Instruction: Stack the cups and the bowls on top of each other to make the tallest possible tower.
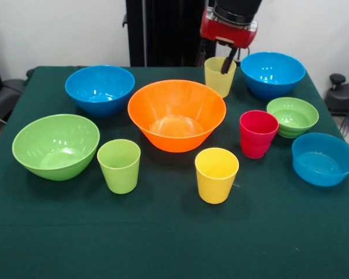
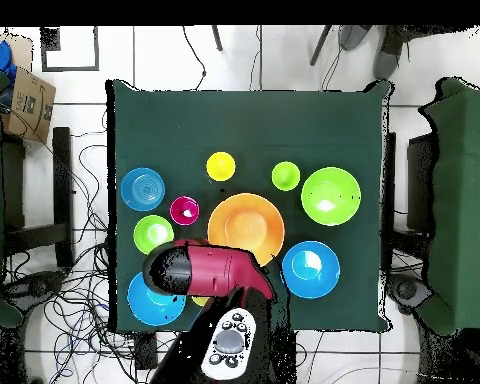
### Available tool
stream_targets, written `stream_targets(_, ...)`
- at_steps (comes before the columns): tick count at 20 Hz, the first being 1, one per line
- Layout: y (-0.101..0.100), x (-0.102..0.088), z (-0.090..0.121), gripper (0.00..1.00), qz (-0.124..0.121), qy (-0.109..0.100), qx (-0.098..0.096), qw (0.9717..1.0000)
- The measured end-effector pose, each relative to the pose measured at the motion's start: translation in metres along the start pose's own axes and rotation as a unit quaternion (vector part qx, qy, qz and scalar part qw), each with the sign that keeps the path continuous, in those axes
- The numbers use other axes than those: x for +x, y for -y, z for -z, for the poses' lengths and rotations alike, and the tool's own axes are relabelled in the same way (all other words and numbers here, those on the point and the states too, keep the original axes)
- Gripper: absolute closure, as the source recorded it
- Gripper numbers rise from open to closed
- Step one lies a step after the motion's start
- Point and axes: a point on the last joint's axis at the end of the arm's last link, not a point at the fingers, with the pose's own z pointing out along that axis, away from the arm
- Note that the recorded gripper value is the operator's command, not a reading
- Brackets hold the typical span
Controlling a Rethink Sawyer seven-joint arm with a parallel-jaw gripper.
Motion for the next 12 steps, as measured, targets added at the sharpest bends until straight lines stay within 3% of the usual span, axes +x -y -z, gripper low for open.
stream_targets(5, 0.007, -0.001, -0.007, 0.00, -0.020, 0.016, 0.011, 0.9996)
stream_targets(12, 0.007, -0.005, -0.018, 0.00, -0.033, 0.042, 0.011, 0.9985)
